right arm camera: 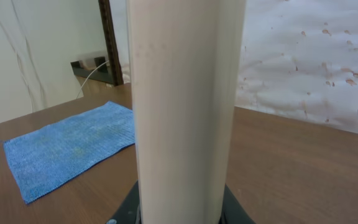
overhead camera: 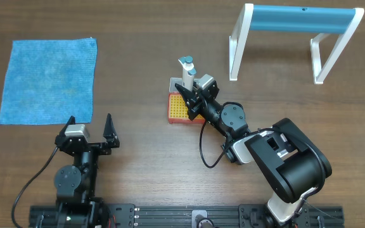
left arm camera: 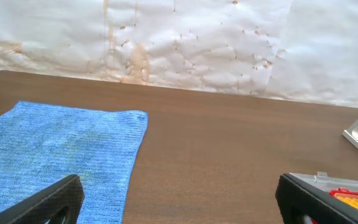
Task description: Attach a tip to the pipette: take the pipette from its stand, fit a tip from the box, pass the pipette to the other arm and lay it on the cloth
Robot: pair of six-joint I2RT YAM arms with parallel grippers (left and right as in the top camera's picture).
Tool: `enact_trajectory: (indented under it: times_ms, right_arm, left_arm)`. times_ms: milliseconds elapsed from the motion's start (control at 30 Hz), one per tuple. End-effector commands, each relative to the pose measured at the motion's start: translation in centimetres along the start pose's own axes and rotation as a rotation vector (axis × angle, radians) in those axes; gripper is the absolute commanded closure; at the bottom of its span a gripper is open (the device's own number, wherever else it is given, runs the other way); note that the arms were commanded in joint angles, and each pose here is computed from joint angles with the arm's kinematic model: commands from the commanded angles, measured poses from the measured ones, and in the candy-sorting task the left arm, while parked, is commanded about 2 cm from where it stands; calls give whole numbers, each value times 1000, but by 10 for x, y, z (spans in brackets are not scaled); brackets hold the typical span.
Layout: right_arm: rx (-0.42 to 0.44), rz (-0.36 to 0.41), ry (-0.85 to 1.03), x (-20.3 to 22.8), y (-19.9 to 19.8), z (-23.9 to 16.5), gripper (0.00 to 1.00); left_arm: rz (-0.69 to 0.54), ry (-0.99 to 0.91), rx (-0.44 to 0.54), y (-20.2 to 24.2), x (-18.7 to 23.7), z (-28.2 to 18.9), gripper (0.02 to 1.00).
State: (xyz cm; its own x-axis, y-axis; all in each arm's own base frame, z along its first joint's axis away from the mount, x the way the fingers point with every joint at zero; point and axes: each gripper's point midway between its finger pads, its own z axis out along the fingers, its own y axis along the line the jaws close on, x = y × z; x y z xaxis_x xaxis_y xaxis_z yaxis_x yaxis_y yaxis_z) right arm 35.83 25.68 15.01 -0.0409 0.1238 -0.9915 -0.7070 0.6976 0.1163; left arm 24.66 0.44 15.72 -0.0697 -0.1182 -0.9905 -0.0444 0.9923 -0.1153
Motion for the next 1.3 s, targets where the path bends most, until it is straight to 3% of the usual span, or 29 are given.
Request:
enact_trajectory:
  times_ms: [33,1033,1300]
  right_arm:
    - [-13,6,-15,-4,1,4,921]
    - [-13,11,13,8,-1,5,921]
    - [-2,30,84,28,-2,-3,921]
  left_arm:
    - [2,1,-13,3,1,0,20]
    - [2,1,-12,3,1,0,23]
    - [2,1,-12,3,1,0,23]
